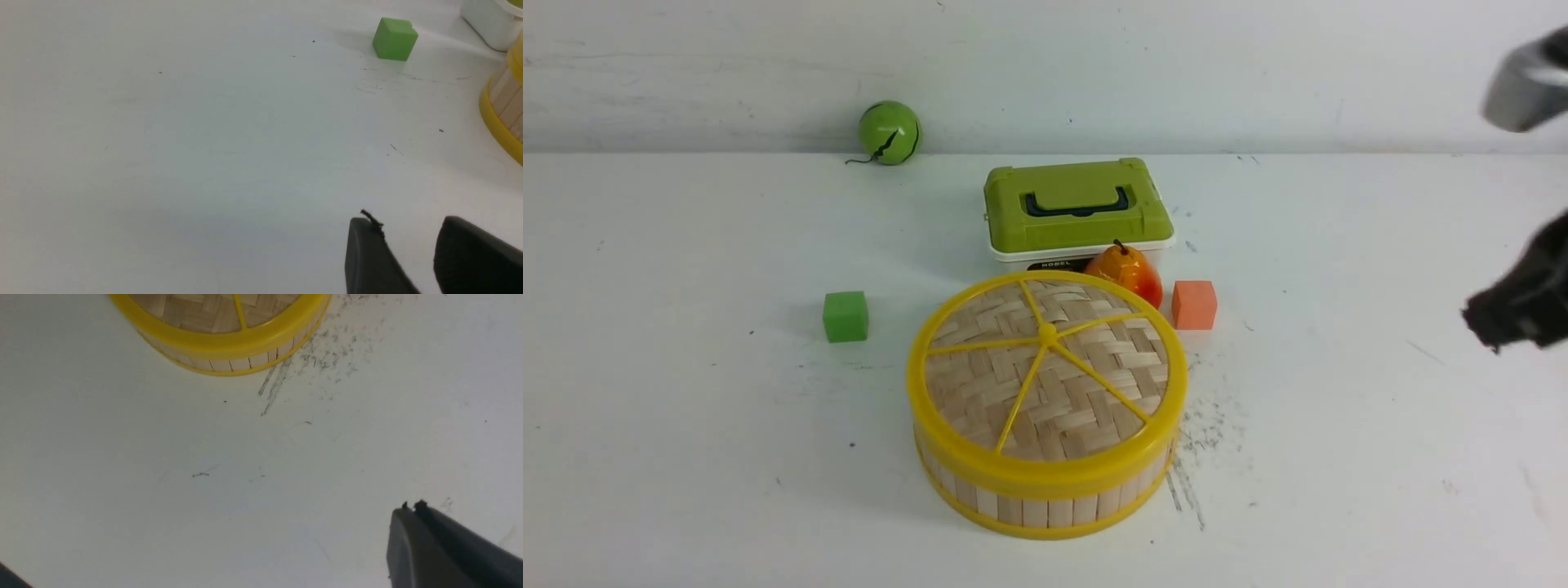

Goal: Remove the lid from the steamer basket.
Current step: Use the right arm to lift the lid of the steamer

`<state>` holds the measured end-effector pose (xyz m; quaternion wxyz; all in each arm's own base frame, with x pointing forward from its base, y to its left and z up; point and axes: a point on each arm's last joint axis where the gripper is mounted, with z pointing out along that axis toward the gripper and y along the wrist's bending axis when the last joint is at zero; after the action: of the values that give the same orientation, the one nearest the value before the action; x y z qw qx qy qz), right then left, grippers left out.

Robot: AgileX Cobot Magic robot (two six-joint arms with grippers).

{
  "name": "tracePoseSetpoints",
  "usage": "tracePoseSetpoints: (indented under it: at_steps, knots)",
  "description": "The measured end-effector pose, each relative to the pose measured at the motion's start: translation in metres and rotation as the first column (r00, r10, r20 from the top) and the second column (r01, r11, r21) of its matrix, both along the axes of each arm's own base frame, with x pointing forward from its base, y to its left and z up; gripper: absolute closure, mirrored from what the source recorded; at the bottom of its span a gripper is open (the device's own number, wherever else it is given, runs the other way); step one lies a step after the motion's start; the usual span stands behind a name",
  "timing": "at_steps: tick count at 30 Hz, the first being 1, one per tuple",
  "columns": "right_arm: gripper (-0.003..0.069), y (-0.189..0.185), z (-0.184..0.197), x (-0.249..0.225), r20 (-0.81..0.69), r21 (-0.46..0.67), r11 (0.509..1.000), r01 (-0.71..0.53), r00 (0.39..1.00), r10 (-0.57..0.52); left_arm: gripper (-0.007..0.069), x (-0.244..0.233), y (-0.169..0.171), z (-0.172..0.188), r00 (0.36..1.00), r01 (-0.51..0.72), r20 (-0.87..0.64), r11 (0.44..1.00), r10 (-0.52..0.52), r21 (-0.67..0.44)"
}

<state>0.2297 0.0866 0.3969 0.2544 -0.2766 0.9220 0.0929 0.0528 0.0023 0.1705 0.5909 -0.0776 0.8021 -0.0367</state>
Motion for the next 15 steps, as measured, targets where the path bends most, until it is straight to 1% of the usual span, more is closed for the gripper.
tracePoseSetpoints:
  at_steps: [1,2,5,6,7,10,12,13,14,15]
  knots:
    - [0.067,0.014,-0.001,0.01,-0.003,-0.028,0.999,-0.017,1.0,0.017,0.0386,0.0,0.0,0.0,1.0,0.0,0.0,1.0,0.0,0.0]
    - [0.067,0.016,-0.001,0.012,-0.003,-0.032,0.999,-0.018,1.0,0.018,0.0386,0.0,0.0,0.0,1.0,0.0,0.0,1.0,0.0,0.0]
    - [0.0667,0.051,-0.005,0.041,-0.01,-0.077,0.996,-0.036,0.999,0.036,0.0386,0.0,0.0,0.0,1.0,0.0,0.0,1.0,0.0,0.0]
    - [0.0662,0.066,-0.009,0.053,-0.015,-0.085,0.995,-0.044,0.999,0.043,0.0386,0.0,0.0,0.0,1.0,0.0,0.0,1.0,0.0,0.0]
    - [0.0662,0.067,-0.006,0.052,-0.007,-0.082,0.996,-0.045,0.999,0.045,0.0386,0.0,0.0,0.0,1.0,0.0,0.0,1.0,0.0,0.0]
    - [0.0636,0.102,-0.024,0.084,-0.036,-0.091,0.993,-0.077,0.997,0.074,0.0386,0.0,0.0,0.0,1.0,0.0,0.0,1.0,0.0,0.0]
    - [0.0598,0.117,-0.034,0.096,-0.046,-0.095,0.991,-0.096,0.995,0.092,0.0386,0.0,0.0,0.0,1.0,0.0,0.0,1.0,0.0,0.0]
    - [0.0562,0.128,-0.041,0.106,-0.054,-0.097,0.99,-0.105,0.993,0.1,0.0386,0.0,0.0,0.0,1.0,0.0,0.0,1.0,0.0,0.0]
    - [0.0548,0.13,-0.043,0.107,-0.055,-0.098,0.989,-0.108,0.993,0.103,0.0386,0.0,0.0,0.0,1.0,0.0,0.0,1.0,0.0,0.0]
    - [0.0486,0.145,-0.055,0.119,-0.067,-0.099,0.988,-0.122,0.991,0.115,0.0386,0.0,0.0,0.0,1.0,0.0,0.0,1.0,0.0,0.0]
